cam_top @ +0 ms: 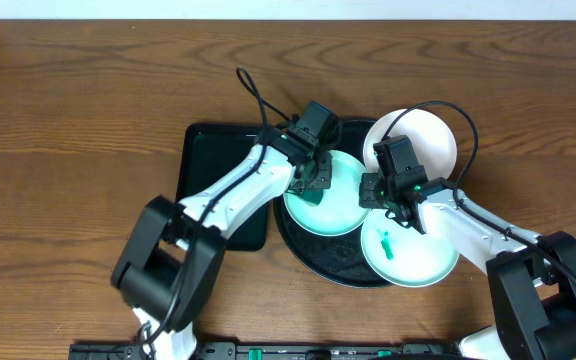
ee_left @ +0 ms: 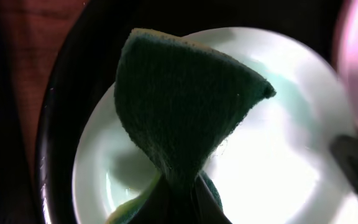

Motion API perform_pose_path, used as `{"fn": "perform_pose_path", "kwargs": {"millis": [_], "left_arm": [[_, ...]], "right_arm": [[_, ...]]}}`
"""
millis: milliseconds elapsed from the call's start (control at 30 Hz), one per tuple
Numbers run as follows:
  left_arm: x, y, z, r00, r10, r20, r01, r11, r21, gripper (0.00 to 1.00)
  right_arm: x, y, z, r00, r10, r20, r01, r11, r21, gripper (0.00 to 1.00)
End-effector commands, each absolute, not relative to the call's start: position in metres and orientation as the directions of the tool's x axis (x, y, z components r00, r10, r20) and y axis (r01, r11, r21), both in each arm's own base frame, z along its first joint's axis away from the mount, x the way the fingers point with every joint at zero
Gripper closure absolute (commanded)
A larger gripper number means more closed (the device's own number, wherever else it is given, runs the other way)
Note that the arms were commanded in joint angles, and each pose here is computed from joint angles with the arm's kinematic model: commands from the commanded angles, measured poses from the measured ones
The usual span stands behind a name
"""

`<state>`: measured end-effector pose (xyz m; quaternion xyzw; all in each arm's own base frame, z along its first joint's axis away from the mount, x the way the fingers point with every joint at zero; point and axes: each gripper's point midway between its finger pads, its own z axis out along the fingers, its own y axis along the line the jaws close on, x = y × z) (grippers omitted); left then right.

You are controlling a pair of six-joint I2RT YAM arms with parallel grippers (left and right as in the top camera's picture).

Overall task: Clean dirty plates on tray and stack at the side
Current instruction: 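Wipe the mint-green plate's far edge with the left gripper's sponge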

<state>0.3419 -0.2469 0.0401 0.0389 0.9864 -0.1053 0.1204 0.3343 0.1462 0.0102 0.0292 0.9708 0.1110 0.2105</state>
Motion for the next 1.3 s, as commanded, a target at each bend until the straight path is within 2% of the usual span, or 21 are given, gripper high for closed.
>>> {"fn": "perform_pose_path", "kwargs": {"millis": [0,300,967,1167,1267], "left_arm": [[0.349,-0.246,0.028,-0.967,0.055,-0.248,0.098,0.981,-0.166,0.92],[0.335,-0.263,0.018,-0.982,0.076,-0.175,0.119,0.962,-0.247,0.92],[0.301,-0.304,0.018,-0.964,0.195,-0.179,0.236,0.938,-0.254,0.92],[0.285,-0.318,0.021,-0.968,0.22,-0.123,0.249,0.906,-0.342,0.92],[0.28,-0.316,0.02,-0.969,0.223,-0.101,0.245,0.907,-0.343,0.92]], "right_arm": [[0.33,0.159,0.013,-0.917,0.1,-0.386,-0.015,0.959,0.284,0.99],[0.33,0.159,0.014,-0.917,0.1,-0.386,-0.015,0.959,0.285,0.99],[0.33,0.159,0.014,-0.917,0.1,-0.386,-0.015,0.958,0.285,0.99],[0.33,0.159,0.014,-0.917,0.1,-0.386,-0.015,0.958,0.285,0.99],[0.33,0.159,0.014,-0.917,0.1,-0.386,-0.015,0.958,0.285,0.99]]}}
